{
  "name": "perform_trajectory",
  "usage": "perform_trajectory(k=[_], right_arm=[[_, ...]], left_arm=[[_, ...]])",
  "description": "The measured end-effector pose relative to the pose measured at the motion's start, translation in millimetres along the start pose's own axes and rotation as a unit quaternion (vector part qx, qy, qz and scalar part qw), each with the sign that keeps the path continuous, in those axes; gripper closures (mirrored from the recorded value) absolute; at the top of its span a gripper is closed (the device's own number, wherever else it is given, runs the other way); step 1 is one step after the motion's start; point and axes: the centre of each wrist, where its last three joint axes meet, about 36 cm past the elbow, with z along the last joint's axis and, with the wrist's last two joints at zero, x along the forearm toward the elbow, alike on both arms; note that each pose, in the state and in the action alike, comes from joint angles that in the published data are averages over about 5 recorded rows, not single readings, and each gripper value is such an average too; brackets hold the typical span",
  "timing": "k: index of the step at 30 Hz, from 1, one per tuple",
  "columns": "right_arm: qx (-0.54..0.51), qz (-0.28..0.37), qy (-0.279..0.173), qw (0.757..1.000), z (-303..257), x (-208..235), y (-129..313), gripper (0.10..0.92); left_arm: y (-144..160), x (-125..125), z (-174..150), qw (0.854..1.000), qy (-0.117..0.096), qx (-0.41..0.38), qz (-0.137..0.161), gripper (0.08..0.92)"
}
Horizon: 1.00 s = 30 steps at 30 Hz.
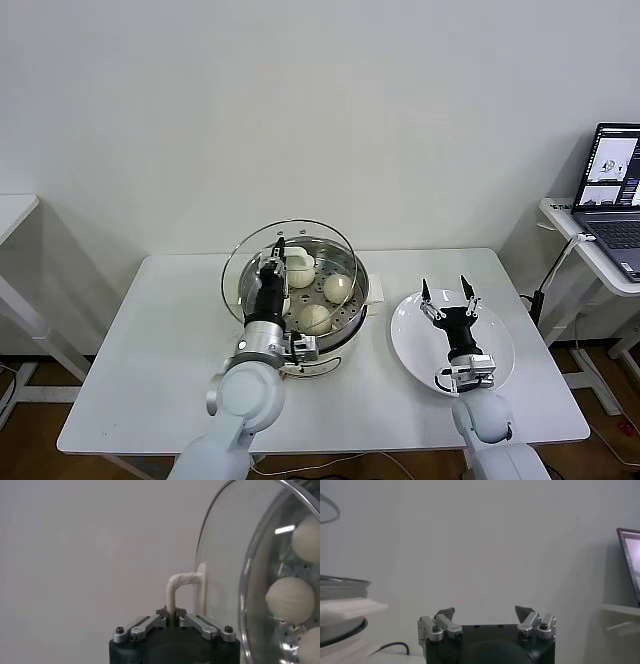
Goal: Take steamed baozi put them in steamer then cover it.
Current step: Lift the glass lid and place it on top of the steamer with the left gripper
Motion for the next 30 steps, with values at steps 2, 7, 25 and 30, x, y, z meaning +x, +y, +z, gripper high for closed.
perform_trajectory(k=[2,7,25,30], right_arm=[[0.001,0.001,0.001,1.0,1,1,-1,0.2],[0.001,0.001,0.005,1.0,4,2,-1,0.2],[0.002,0.002,0.008,1.0,6,2,-1,0.2],[0.003,0.001,0.008,1.0,6,1,-1,0.2]], left_arm=[[-3,-3,-4,1.0,0.0,-0.005,0.003,0.813],[-11,-8,-14,1.0,-0.001,-0.017,0.013,0.813],[-39,-19,-30,0.998,-0.003,-0.045,0.043,0.813],[-41,-23,-30,0.998,-0.001,-0.047,0.044,0.813]])
